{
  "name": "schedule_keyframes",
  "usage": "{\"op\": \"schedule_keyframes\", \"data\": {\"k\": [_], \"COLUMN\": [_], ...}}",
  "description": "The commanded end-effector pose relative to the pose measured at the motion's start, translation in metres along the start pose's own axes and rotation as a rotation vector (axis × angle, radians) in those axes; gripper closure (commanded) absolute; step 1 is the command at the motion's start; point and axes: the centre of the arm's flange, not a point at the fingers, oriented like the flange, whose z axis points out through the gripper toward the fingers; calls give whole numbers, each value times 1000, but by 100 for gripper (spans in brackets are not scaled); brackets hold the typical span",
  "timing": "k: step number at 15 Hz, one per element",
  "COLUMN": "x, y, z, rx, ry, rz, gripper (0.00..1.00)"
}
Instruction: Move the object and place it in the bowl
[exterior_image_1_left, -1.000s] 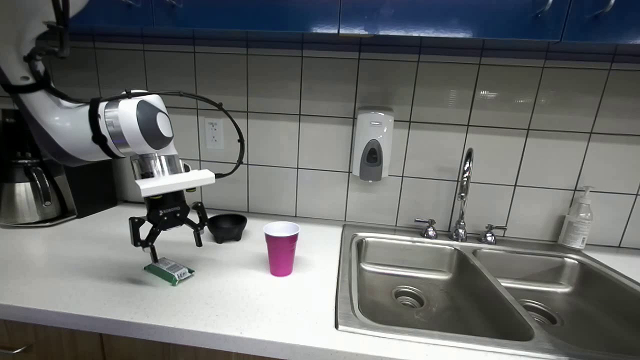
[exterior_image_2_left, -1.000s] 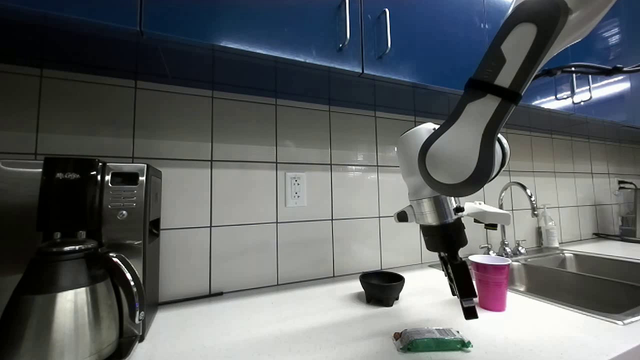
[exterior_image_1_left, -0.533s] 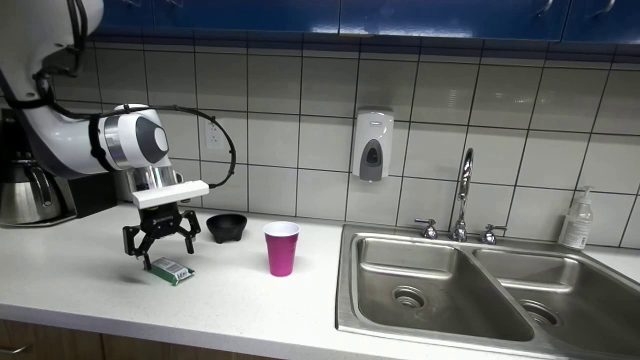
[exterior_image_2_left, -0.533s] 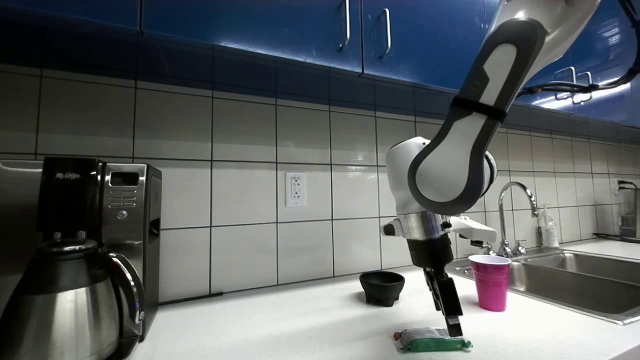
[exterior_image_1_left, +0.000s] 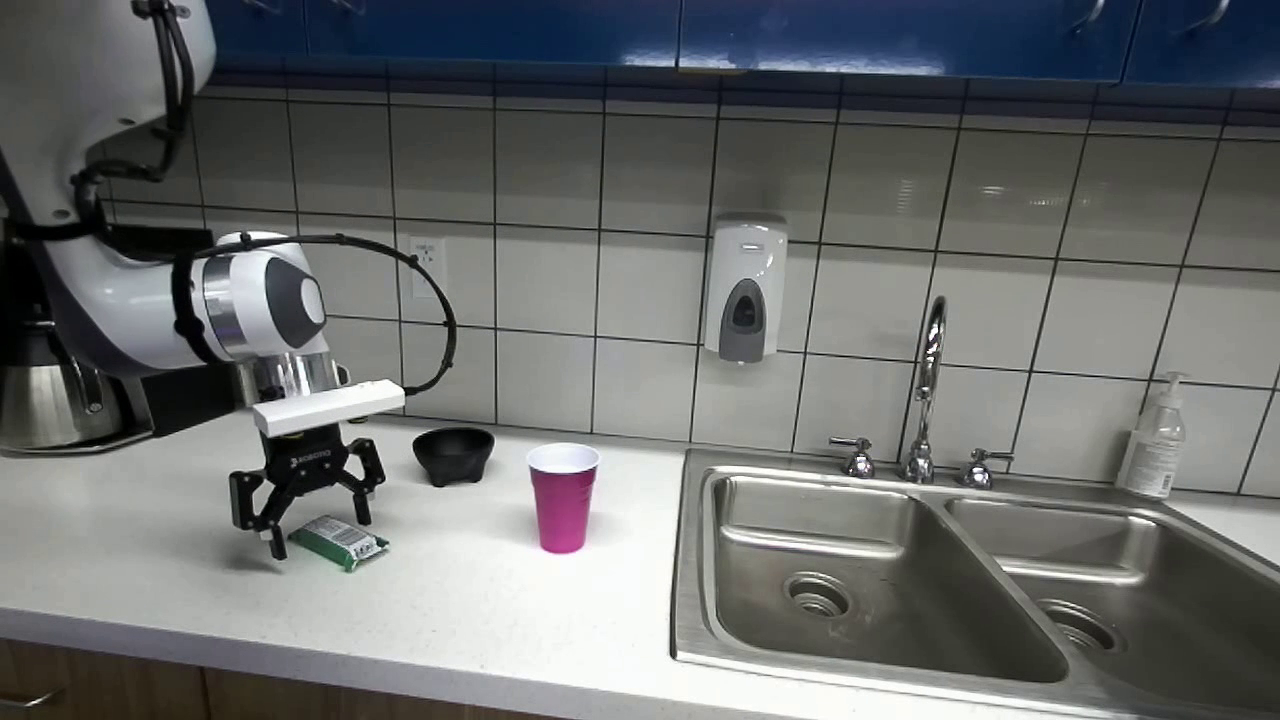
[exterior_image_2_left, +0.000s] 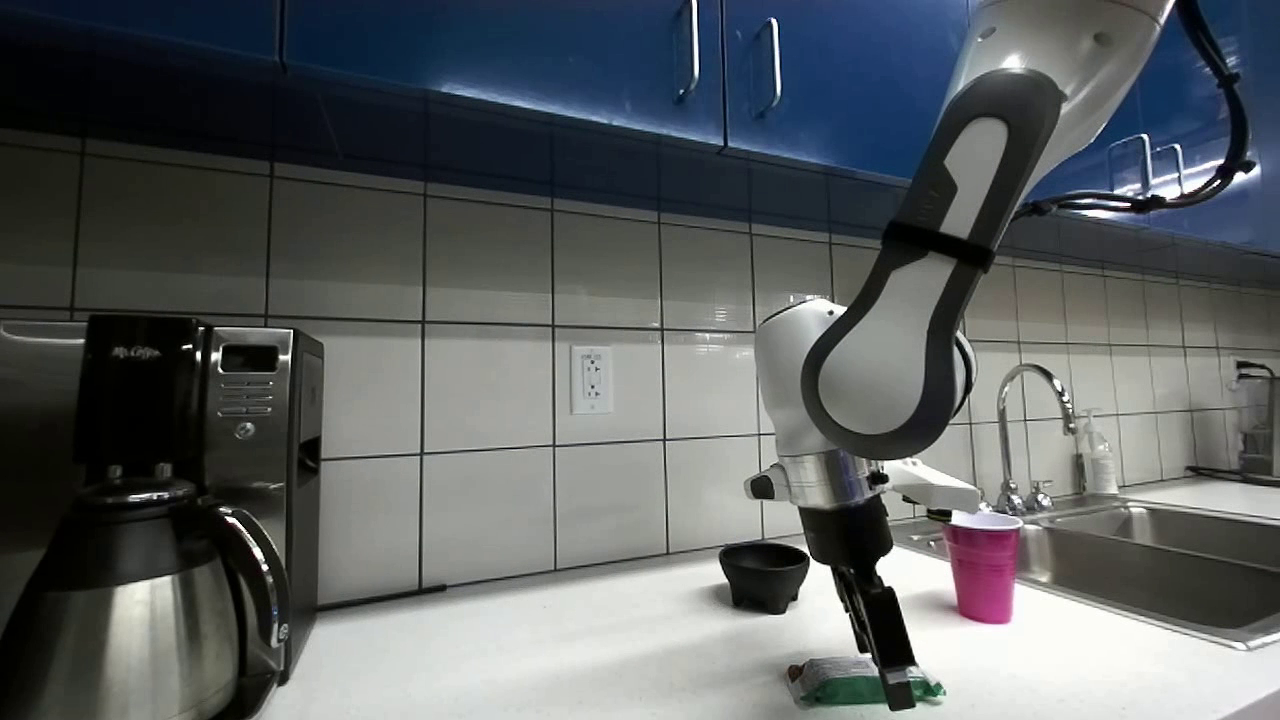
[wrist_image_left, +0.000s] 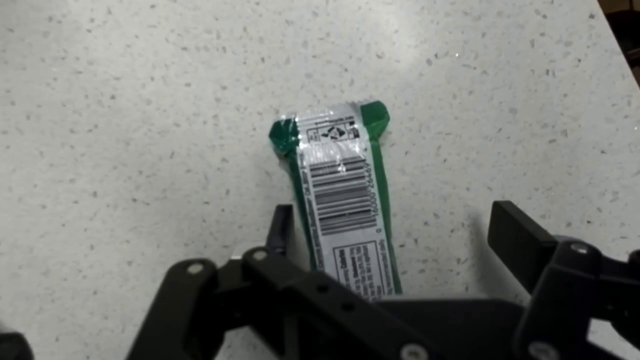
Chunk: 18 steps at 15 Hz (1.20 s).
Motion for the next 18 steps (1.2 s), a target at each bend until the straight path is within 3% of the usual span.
{"op": "schedule_keyframes", "data": {"k": [1,18], "x": [0,9], "y": [0,17], "z": [0,4], "rx": [0,-28], "ry": [0,40], "rz": [0,-22], "gripper": [0,0]}}
